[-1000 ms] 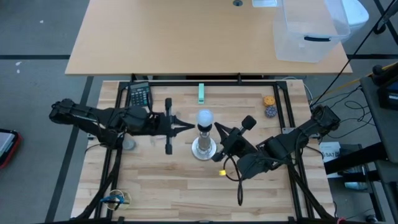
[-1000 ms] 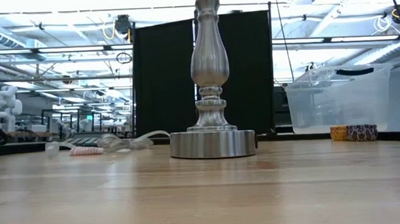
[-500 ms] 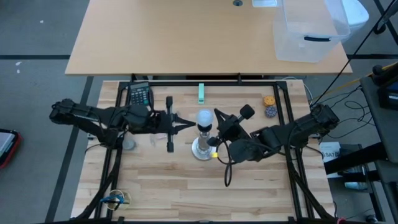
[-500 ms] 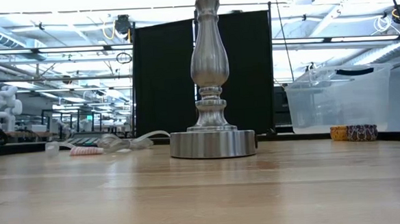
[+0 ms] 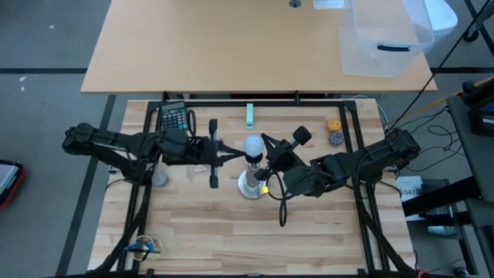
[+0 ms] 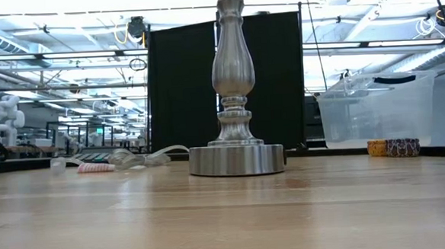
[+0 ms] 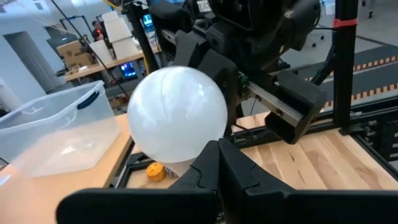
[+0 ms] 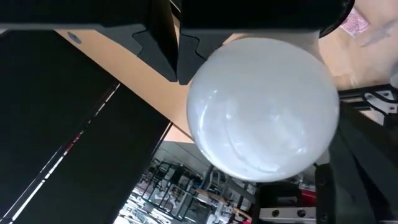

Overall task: Screw lightbulb
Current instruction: Insert the white lightbulb into the desk lamp

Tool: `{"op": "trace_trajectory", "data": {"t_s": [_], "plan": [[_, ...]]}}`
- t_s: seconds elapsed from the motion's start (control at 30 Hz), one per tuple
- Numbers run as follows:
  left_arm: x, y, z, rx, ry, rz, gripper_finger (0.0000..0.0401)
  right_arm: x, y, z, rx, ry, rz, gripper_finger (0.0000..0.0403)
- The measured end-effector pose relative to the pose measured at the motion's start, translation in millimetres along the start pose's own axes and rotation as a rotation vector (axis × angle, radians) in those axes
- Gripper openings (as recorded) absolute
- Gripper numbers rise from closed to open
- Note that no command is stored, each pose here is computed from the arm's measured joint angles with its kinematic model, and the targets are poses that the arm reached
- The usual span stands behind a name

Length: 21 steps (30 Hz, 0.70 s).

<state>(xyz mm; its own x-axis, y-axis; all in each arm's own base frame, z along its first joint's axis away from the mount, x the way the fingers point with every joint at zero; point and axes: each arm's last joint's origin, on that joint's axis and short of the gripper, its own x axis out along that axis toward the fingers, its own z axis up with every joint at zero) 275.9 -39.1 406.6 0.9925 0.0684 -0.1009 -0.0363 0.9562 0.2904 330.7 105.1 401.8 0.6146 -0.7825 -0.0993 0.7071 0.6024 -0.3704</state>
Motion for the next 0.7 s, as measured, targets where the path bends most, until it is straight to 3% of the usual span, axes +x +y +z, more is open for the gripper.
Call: {"op": "trace_trajectory", "data": {"t_s": [0.7], "plan": [[2.7, 14.6, -5.4, -0.005, 0.029, 0.055, 0.0001, -17.3, 5.1, -3.4, 0.023, -0.002, 0.052, 0.0]]}}
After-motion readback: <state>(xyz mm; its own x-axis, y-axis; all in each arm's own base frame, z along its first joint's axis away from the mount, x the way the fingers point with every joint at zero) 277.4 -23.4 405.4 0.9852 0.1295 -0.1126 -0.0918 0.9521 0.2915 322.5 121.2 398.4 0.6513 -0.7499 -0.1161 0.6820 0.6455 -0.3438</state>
